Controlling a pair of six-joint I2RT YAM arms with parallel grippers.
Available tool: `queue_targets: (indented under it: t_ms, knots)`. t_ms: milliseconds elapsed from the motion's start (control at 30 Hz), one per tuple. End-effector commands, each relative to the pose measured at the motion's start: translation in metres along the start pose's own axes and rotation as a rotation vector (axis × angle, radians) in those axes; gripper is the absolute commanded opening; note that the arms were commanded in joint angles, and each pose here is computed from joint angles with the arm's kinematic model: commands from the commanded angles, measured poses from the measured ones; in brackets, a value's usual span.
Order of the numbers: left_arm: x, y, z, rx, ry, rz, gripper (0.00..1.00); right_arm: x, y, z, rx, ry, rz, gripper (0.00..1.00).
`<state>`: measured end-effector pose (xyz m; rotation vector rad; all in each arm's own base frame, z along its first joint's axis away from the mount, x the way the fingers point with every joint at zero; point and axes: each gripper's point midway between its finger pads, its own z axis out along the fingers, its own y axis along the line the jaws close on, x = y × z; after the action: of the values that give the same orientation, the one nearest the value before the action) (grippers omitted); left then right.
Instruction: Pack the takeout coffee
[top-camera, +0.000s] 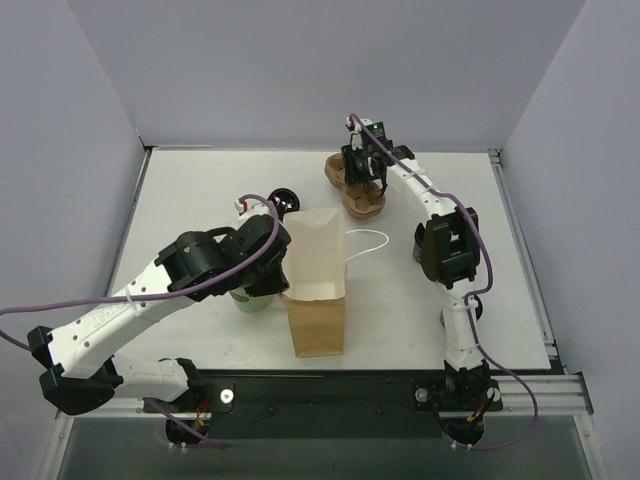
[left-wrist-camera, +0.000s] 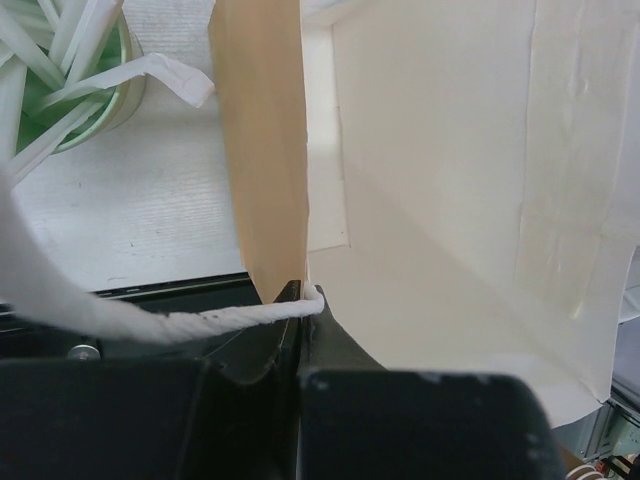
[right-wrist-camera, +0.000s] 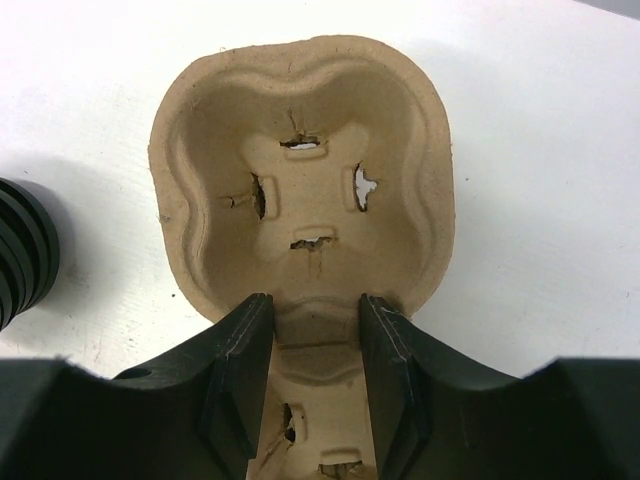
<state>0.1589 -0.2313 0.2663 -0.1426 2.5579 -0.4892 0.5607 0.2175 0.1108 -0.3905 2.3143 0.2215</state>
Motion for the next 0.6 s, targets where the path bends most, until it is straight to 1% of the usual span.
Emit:
queue_targets:
  t_ms: [0, 100, 200, 433, 533, 567]
  knots:
    - [-0.008, -0.008, -0.008, 0.054, -0.029, -0.044, 0.01, -0.060, 0.007, -0.047, -0.012, -0.167, 0.004, 0.39]
    - [-0.008, -0.009, -0.008, 0.059, -0.030, -0.037, 0.01, -0.038, 0.009, -0.033, -0.016, -0.112, 0.016, 0.36]
    - [-0.006, -0.008, -0.007, 0.056, -0.026, -0.036, 0.01, -0.023, 0.006, -0.025, -0.013, -0.067, 0.024, 0.37]
    - [-0.007, -0.010, -0.009, 0.067, -0.025, -0.038, 0.01, -0.051, -0.002, -0.048, -0.012, -0.132, 0.035, 0.36]
    - [-0.011, -0.013, -0.008, 0.073, -0.041, -0.039, 0.01, -0.068, -0.002, -0.066, -0.020, -0.173, 0.046, 0.36]
    - [-0.012, -0.014, -0.007, 0.079, -0.047, -0.038, 0.01, -0.080, -0.004, -0.078, -0.023, -0.204, 0.066, 0.36]
